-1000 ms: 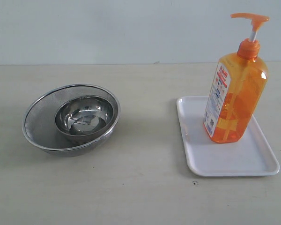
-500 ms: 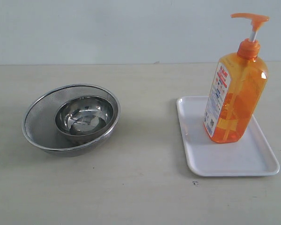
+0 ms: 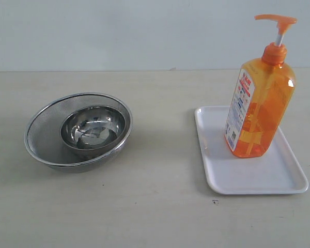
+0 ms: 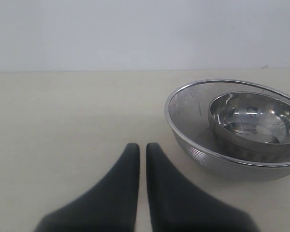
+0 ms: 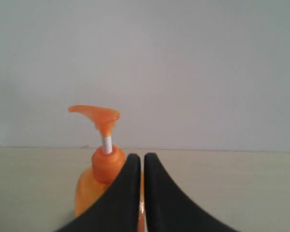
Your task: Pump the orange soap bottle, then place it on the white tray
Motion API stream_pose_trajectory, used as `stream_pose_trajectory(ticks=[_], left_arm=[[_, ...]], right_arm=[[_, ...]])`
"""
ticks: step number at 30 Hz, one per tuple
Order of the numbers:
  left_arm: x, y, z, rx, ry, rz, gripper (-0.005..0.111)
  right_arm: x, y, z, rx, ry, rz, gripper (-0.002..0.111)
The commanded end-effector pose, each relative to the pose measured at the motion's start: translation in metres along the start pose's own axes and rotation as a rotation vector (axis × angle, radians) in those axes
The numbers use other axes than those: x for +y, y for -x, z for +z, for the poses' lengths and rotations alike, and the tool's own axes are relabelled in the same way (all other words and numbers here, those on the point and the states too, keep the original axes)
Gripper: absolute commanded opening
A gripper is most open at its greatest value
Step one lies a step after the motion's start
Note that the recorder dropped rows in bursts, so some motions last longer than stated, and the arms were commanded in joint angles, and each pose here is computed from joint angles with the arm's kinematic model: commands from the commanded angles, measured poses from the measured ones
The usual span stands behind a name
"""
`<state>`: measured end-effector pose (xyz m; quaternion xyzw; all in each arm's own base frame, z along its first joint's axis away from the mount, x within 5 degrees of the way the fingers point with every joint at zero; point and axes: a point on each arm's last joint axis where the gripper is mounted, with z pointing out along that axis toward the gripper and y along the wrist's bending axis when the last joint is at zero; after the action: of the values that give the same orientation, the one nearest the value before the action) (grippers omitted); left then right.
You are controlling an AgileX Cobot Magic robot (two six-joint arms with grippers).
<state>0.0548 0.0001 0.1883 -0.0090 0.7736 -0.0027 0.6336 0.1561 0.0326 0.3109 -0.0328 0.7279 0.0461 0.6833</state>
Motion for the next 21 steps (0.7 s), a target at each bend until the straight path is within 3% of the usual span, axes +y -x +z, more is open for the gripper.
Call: stream_pose_trajectory(ticks=[1,8,21], left_arm=[[0.0,0.0,0.0,-0.005,0.0,-0.006,0.005],[0.0,0.0,0.0,-0.005,0.0,-0.006,0.005],[0.0,0.0,0.0,-0.005,0.0,-0.006,0.005]], right_arm=[[0.005,0.002,-0.011,0.005,0.084,-0.019,0.0],[0.008,0.01,-0.031,-0.046,0.161,-0.062,0.0],[0.0,0.016,-0.062,-0.103,0.154,-0.08,0.0]])
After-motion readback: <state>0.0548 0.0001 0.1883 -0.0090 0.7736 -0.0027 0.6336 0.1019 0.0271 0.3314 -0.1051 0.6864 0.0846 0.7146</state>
